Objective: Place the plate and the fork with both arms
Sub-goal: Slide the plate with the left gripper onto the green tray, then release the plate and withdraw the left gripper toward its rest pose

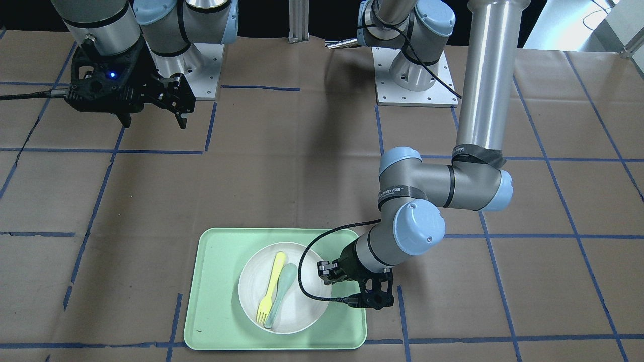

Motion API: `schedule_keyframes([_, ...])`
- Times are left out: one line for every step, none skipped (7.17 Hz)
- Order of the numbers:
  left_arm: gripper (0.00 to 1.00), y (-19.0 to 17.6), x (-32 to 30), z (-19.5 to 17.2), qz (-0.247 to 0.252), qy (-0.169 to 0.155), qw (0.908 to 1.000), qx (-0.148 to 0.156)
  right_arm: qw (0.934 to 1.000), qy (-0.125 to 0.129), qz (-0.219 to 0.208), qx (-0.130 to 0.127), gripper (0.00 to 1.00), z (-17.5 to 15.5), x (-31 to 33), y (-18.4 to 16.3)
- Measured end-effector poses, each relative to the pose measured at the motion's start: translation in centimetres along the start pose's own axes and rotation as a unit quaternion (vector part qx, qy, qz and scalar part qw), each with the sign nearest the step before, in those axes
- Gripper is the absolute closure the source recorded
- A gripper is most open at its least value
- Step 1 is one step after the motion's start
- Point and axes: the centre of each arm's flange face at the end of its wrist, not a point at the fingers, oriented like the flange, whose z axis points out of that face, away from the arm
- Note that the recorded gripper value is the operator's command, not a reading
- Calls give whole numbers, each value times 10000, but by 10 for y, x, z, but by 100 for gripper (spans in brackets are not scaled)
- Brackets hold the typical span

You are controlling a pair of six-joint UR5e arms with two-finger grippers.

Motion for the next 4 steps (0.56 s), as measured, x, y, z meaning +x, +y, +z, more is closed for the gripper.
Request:
schedule_keyframes([96,-1,0,2,16,10,10000,46,10000,0,0,0,0,0,0,0])
schedule_keyframes([88,-3,-1,5,32,21,10000,88,10000,0,0,0,0,0,0,0])
schedule_keyframes([52,-4,-1,8,45,32,9999,123,10000,0,0,0,0,0,0,0])
schedule_keyframes([1,-5,-2,9,52,35,9999,143,10000,0,-2,0,0,0,0,0])
